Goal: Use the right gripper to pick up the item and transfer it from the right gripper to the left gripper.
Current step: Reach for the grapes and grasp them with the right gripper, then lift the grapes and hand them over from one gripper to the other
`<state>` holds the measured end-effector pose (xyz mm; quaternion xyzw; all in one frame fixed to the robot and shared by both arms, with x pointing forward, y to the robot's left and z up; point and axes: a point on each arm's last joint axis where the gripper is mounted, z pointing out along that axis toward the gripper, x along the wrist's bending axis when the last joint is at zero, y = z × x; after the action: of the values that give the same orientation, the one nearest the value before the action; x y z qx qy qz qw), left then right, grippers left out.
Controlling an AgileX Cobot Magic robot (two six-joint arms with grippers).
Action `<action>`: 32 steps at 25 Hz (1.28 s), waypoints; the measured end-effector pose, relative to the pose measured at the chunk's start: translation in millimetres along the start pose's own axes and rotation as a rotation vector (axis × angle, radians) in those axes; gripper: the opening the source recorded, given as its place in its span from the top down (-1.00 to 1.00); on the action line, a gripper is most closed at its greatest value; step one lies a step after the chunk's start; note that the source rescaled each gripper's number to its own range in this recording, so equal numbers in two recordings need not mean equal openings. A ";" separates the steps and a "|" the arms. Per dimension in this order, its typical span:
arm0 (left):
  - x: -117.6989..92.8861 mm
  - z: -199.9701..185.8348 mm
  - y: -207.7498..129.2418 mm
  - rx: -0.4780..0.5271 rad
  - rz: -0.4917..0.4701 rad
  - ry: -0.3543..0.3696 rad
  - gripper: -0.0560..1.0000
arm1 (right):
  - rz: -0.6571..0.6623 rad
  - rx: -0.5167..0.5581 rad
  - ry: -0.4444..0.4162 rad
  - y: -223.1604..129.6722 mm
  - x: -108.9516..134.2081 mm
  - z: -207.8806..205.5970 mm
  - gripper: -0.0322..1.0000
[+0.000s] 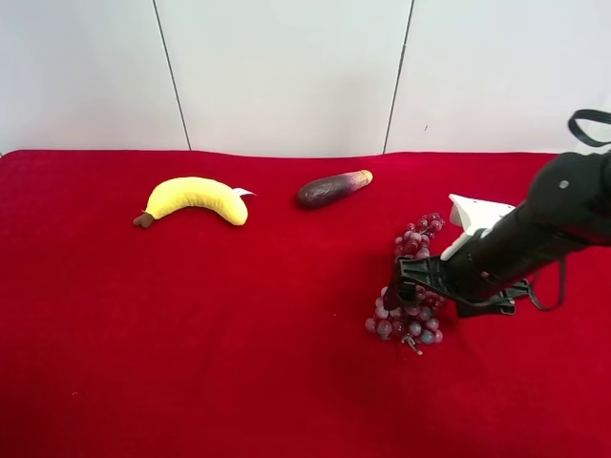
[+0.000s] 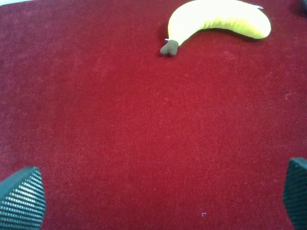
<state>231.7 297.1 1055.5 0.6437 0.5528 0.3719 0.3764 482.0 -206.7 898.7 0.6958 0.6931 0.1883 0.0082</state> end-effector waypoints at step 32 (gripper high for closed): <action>0.0 0.0 0.0 0.000 0.000 0.000 -1.00 | 0.066 0.084 0.021 6.9 6.2 21.6 0.62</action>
<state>231.7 297.1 1055.5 0.6437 0.5528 0.3719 0.3764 494.4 -195.5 882.0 0.7158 0.6772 0.1667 -0.0345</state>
